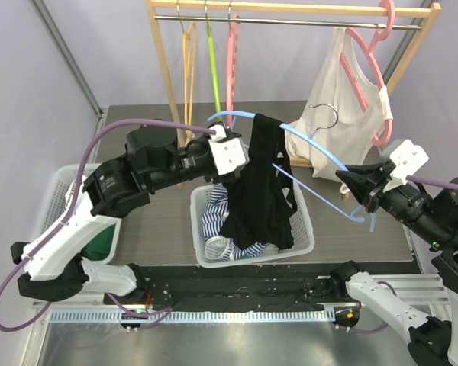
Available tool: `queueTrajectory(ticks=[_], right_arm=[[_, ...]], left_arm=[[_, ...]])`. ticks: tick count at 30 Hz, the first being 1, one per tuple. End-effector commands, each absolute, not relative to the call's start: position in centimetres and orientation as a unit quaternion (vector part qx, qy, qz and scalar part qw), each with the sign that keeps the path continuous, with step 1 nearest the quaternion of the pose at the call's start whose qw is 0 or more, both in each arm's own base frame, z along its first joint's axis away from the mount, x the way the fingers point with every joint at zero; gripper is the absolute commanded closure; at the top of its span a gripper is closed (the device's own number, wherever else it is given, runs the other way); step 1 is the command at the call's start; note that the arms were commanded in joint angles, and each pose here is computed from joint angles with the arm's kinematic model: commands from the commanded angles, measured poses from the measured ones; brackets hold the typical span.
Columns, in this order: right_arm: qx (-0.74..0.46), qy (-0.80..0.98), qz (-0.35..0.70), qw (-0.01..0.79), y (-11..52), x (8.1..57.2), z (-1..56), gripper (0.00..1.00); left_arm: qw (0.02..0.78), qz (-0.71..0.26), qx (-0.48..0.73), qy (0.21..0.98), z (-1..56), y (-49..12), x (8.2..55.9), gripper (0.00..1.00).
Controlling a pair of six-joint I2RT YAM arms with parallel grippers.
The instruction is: Remove the tank top from the hanger
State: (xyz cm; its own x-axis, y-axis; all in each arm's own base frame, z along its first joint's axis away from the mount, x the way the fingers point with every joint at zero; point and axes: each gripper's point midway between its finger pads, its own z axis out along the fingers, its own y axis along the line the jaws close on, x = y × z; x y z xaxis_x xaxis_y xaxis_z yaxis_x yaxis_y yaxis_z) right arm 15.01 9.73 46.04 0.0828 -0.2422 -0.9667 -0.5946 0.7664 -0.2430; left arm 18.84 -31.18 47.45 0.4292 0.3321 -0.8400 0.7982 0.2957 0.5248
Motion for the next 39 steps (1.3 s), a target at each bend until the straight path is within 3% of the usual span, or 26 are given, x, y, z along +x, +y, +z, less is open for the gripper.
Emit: queueTrajectory(ticks=[1, 16, 25, 26, 30, 31, 32, 34, 39], right_arm=[[-0.304, 0.640, 0.129, 0.694, 9.4, 14.8, 48.2, 0.99], [-0.299, 0.646, 0.140, 0.688, 9.2, 13.9, 47.5, 0.99], [-0.294, 0.642, 0.142, 0.694, 8.9, 13.2, 47.8, 0.99], [-0.294, 0.641, 0.141, 0.695, 8.9, 13.1, 47.8, 0.99], [-0.289, 0.641, 0.132, 0.698, 8.4, 13.1, 47.9, 0.99], [-0.288, 0.642, 0.131, 0.698, 8.4, 13.1, 47.8, 0.99], [-0.288, 0.643, 0.131, 0.698, 8.4, 13.1, 47.8, 0.99], [-0.288, 0.642, 0.132, 0.698, 8.4, 13.1, 47.8, 0.99], [-0.289, 0.643, 0.134, 0.696, 8.5, 13.2, 47.7, 0.99]], left_arm=[[0.650, -0.213, 0.515, 0.517, 48.4, -31.7, 19.4, 0.47], [0.644, -0.227, 0.521, 0.512, 48.4, -34.7, 19.7, 0.58], [0.640, -0.214, 0.530, 0.513, 47.5, -34.8, 20.1, 0.90], [0.641, -0.213, 0.530, 0.513, 47.5, -34.7, 20.0, 0.99], [0.646, -0.209, 0.525, 0.514, 47.9, -34.1, 20.0, 1.00], [0.647, -0.207, 0.521, 0.516, 47.9, -33.9, 20.1, 0.97], [0.647, -0.207, 0.517, 0.520, 47.9, -33.8, 20.1, 0.84], [0.650, -0.205, 0.513, 0.522, 48.0, -33.3, 20.1, 0.48], [0.641, -0.209, 0.508, 0.536, 46.7, -33.3, 20.3, 0.39]])
